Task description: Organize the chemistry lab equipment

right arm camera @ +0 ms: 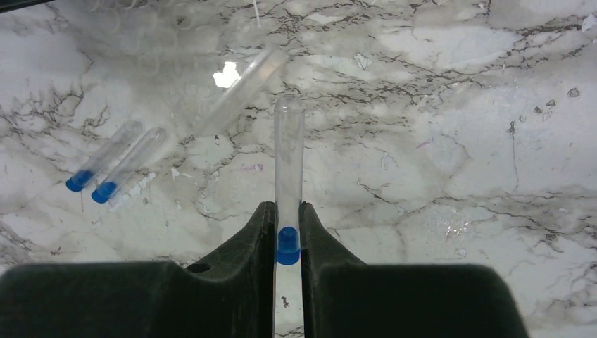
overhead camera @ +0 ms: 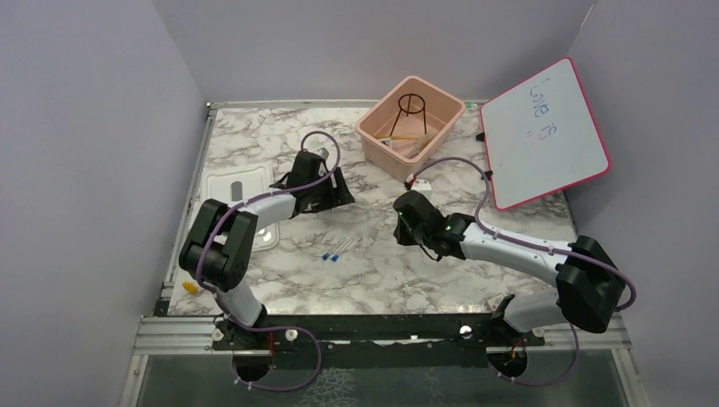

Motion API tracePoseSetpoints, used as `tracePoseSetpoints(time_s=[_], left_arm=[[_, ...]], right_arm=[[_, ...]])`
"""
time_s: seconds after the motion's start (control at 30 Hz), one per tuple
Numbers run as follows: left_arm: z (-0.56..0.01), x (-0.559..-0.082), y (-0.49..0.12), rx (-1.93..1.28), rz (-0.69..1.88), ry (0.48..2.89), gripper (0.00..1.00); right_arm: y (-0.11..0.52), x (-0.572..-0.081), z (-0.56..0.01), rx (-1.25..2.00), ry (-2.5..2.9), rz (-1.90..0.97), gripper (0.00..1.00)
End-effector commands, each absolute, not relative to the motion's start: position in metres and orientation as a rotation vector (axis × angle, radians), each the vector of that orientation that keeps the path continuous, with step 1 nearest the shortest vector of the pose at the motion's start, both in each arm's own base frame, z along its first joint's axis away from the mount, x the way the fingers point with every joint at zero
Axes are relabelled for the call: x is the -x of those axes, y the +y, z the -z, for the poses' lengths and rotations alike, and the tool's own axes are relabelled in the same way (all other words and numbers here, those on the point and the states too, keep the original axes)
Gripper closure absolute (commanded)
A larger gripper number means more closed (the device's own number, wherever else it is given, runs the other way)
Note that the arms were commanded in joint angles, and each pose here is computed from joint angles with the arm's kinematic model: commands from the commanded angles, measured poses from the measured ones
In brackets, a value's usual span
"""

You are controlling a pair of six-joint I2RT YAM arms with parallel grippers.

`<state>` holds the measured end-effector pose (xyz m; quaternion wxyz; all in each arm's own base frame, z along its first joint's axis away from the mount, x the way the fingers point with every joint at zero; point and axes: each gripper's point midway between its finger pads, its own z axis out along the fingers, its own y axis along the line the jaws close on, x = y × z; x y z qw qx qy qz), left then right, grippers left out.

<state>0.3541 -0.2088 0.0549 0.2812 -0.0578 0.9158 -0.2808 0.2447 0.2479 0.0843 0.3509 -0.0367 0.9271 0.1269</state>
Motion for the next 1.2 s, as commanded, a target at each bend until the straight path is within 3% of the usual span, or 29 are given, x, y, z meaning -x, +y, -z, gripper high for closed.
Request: tracePoseSetpoints(time_s=[0.0,0.33,0.53,0.8,0.87,1.17], left_arm=[[-0.074,-0.363,-0.239,0.009,0.85,2.394,0.29],[-0.13,-0.375,-0.219,0.128,0.743,2.275,0.19],[-0.185,-0.324,-0.254,-0.017,1.132,2.232,0.1],[-0.196,-0.257,-0.273,-0.182,1.44,2.275,0.08],[-0.19,-0.245,-0.278,-0.216,1.473,2.3,0.13],[-0.196,-0.229,-0.284,-0.243,1.563,2.311,0.56]], right_arm=[[0.248,-0.244,-0.096,0.234,2.364,-0.377,0.88],[0.279,-0.224,-0.135,0.617,2.163,-0.665,0.89],[0.308,-0.209,-0.162,0.78,2.02,-0.866,0.89],[0.318,-0.216,-0.171,0.858,1.968,-0.857,0.89],[0.319,-0.215,-0.174,0.869,1.954,-0.867,0.89],[0.325,-0.212,-0.181,0.869,1.931,-0.917,0.88]])
